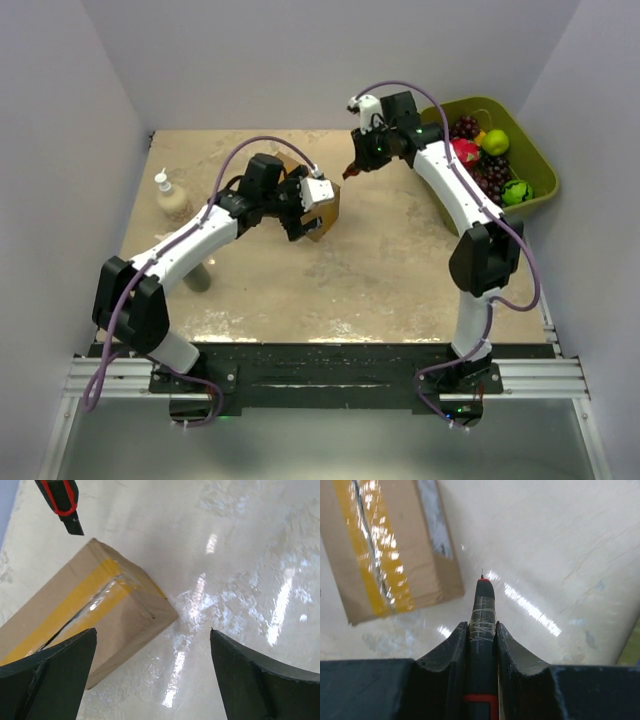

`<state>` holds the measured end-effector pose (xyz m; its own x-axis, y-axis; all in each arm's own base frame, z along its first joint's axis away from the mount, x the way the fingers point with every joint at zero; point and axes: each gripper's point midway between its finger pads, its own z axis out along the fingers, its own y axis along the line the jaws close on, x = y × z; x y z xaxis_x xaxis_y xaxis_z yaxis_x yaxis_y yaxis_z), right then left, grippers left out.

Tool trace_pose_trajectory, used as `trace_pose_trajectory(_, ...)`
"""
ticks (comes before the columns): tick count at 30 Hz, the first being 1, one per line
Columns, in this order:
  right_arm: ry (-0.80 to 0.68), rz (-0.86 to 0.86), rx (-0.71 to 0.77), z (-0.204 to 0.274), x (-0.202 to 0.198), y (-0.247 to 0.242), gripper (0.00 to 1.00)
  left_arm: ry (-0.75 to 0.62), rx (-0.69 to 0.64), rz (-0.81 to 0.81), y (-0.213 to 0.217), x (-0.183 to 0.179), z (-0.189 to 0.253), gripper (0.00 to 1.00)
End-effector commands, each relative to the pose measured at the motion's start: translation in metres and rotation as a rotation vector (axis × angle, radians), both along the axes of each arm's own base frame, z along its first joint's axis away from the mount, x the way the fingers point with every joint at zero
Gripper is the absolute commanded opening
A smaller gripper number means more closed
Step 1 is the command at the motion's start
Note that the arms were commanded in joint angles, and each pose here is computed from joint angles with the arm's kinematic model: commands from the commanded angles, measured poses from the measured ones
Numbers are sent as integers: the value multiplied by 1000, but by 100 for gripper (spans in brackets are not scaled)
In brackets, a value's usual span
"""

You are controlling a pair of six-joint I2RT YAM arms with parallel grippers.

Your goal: Unpack the express box

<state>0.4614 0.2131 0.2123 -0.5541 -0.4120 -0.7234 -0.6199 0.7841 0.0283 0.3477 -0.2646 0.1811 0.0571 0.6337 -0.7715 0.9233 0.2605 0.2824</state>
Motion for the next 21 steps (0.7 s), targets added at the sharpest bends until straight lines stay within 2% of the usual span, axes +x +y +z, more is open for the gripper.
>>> trace_pose_trajectory(1,-145,-38,96,48,42,10,0,-117,-209,254,20,60,79,100)
trace_pose_trajectory(2,-149,-49,87,48,43,8,0,-83,-271,347,35,85,92,100)
trace_pose_trajectory(3,-165,-71,78,54,42,2,0,-46,-295,390,42,96,93,100)
trace_pose_trajectory(4,-151,-89,80,49,40,-1,0,-15,-366,440,47,111,114,100)
trace_pose_trajectory(5,-149,-109,90,51,38,-6,0,50,-365,499,62,133,93,100)
trace_pose_trajectory(7,-130,-137,144,58,25,-13,0,167,-439,547,67,148,93,100)
trace_pose_trajectory(8,-121,-149,161,59,21,-17,0,234,-459,589,81,163,73,100)
trace_pose_trajectory(9,-86,-179,178,52,15,-23,0,296,-509,572,79,165,71,100)
trace_pose_trajectory(10,-96,-170,206,63,7,-24,0,345,-548,588,80,168,67,100)
trace_pose_trajectory(15,5,-145,221,39,-26,-25,0,461,-575,593,84,173,38,100)
trace_pose_trajectory(18,149,-95,223,8,-64,-21,0,526,-578,618,91,165,22,100)
trace_pose_trajectory(21,180,-61,231,-4,-85,-9,0,568,-568,625,94,152,12,100)
